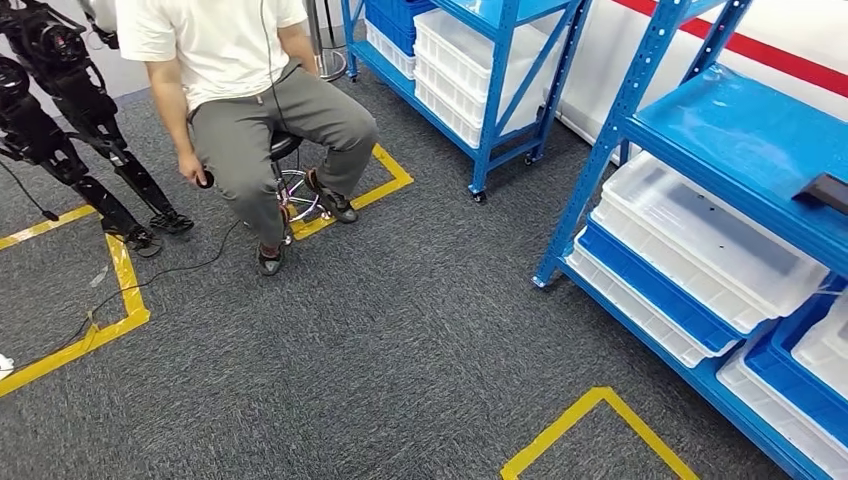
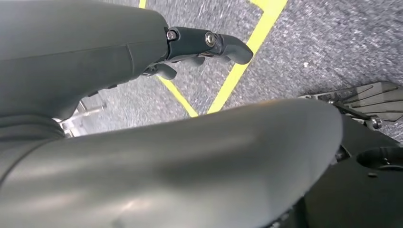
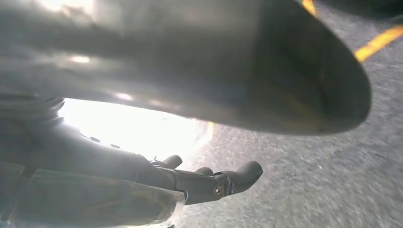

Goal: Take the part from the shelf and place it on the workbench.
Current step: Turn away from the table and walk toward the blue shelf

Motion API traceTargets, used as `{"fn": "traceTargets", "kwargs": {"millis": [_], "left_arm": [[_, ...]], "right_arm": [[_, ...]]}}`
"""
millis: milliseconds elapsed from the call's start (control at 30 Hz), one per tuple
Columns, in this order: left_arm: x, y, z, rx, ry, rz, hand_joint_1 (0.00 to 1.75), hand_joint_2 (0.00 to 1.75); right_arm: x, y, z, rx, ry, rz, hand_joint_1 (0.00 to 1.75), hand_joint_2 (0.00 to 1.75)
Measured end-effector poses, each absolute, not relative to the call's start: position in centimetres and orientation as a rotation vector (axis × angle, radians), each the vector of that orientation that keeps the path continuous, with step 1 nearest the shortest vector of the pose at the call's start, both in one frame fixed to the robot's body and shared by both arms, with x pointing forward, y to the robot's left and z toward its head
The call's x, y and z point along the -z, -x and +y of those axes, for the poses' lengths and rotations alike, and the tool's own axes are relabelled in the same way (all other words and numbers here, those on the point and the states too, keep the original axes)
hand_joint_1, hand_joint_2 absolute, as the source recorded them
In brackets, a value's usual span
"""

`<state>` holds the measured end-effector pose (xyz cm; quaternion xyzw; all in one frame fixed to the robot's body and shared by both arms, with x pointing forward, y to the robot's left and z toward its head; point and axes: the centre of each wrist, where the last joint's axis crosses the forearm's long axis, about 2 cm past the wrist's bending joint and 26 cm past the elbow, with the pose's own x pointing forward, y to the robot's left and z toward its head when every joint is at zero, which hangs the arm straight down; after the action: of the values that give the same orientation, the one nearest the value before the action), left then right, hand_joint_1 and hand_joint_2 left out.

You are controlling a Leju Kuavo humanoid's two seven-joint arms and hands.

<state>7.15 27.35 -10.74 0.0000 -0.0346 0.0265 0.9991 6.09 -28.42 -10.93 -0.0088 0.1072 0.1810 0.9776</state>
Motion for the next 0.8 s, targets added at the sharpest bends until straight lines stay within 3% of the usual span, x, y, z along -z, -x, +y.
{"fn": "traceTargets", "kwargs": {"millis": [300,800], "left_arm": [[10.7,-7.3,27.4,-0.087,-0.019,-0.075,0.00,0.00],[10.8,-6.8,27.4,-0.087,-0.021,-0.068,0.00,0.00]], "right_arm": [[10.7,-7.2,-29.6,-0.130,0.241,-0.241,0.00,0.00],[10.6,-7.6,-29.9,-0.033,0.231,-0.297,0.00,0.00]]}}
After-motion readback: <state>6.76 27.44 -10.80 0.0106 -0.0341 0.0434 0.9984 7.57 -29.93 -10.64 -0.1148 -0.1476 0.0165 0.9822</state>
